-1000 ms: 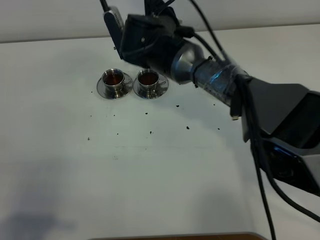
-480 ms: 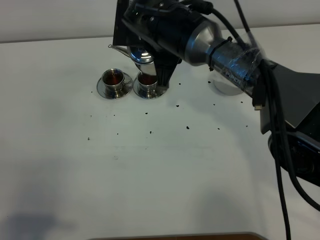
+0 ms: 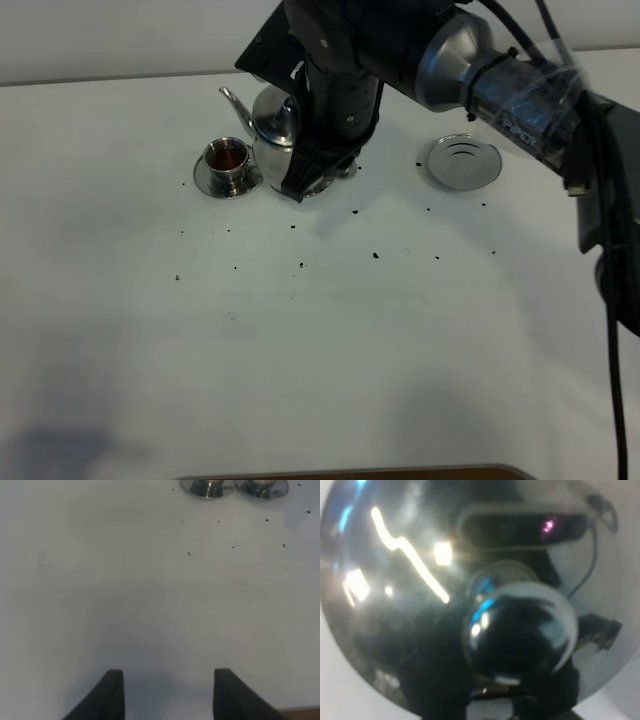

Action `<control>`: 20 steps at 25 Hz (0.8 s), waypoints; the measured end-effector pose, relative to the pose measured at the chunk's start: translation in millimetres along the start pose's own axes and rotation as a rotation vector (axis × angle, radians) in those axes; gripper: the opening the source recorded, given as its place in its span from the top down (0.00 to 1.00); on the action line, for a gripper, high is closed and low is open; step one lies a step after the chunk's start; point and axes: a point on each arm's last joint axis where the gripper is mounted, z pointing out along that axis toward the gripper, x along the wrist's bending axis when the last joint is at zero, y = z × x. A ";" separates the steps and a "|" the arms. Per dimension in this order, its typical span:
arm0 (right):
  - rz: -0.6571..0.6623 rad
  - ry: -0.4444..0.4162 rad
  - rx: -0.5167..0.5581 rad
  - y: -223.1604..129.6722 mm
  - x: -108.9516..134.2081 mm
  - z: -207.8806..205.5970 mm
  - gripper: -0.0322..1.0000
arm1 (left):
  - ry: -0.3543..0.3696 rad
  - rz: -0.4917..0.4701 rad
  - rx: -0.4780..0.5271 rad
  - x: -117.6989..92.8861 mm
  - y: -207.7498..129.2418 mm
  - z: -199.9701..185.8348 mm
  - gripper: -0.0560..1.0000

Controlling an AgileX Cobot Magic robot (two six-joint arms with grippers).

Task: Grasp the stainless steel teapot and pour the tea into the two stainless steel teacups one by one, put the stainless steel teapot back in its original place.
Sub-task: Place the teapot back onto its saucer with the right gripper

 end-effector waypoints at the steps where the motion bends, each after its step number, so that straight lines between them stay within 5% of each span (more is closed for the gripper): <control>1: 0.010 0.023 0.013 -3.4 1.4 2.3 0.79 | 0.000 0.000 0.000 0.0 0.0 0.0 0.51; 9: 0.027 0.088 0.129 -28.9 10.4 42.0 0.79 | 0.000 0.000 0.000 0.0 0.0 0.0 0.51; 20: 0.046 0.053 0.008 -21.5 3.3 51.6 0.79 | 0.000 0.000 0.000 0.0 0.0 0.0 0.51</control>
